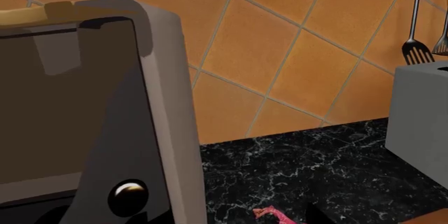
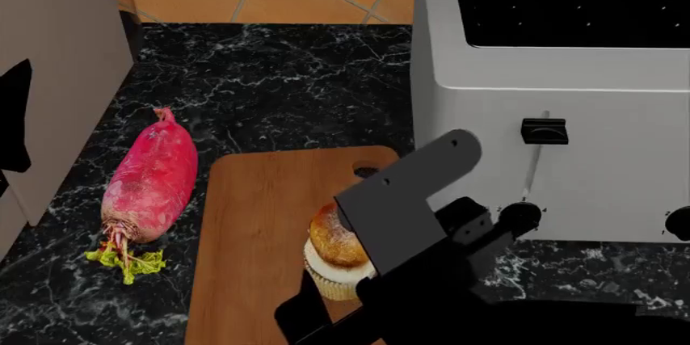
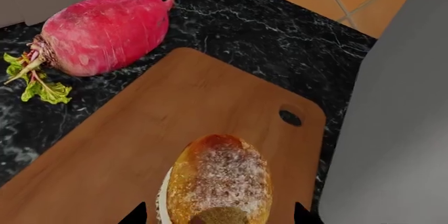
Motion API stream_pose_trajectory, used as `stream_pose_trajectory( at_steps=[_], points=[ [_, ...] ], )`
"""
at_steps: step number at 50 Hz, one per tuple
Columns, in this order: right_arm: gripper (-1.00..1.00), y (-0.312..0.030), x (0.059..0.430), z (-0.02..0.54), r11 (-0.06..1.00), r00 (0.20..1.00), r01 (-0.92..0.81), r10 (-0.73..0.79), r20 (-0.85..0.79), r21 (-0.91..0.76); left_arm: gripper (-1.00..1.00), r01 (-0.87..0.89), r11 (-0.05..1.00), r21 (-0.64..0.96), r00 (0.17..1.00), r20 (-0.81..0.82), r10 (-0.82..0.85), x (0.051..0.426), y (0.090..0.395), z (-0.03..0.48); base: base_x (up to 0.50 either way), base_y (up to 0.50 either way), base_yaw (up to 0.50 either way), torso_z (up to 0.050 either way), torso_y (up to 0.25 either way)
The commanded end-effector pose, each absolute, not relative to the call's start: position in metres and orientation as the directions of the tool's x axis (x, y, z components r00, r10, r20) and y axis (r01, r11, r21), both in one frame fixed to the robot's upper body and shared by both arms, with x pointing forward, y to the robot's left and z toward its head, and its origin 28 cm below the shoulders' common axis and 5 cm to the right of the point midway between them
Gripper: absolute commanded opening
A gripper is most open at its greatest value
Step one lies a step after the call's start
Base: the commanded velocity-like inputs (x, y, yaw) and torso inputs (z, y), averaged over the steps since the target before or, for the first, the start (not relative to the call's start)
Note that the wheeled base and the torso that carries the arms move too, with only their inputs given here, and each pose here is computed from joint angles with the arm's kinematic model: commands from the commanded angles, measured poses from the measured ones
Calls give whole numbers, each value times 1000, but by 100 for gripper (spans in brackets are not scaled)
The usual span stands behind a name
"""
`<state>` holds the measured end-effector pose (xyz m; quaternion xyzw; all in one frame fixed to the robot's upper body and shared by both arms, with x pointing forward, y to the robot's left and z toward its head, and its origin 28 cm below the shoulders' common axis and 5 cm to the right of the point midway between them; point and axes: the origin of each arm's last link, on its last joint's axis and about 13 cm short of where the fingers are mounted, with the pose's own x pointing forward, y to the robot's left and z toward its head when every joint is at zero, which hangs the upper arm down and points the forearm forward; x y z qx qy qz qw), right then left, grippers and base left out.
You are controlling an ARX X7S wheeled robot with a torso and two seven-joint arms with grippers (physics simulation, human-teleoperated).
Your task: Clear the non-vegetable object off the cutting board and place the vegetables onto it.
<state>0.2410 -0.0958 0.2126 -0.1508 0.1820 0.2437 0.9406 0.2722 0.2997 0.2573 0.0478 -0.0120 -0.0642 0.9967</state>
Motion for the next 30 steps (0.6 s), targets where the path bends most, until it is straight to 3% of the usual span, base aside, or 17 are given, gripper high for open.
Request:
stream_pose_trajectory(
  at_steps=[1, 14, 15, 30],
  points=[
    [100, -96, 253, 197, 839, 803, -513, 392, -450, -184, 100, 121, 992, -17, 993, 1, -121, 288, 297, 257, 18, 0, -13, 10, 0],
    [100, -94, 259, 183, 834, 781, -525, 390, -488, -172, 100, 119, 993, -19, 993, 0, -119, 287, 298, 255, 18, 0, -13, 1, 0],
    [-100, -94, 259, 183, 831, 783, -526, 391, -484, -178, 100, 118, 993, -19, 993, -1, -118, 287, 298, 255, 17, 0, -12, 11, 0],
    [-100, -97, 234, 205, 799, 790, -554, 417, -448, -234, 100, 117, 993, -19, 993, 5, -117, 286, 298, 257, 18, 0, -12, 1, 0]
  ],
)
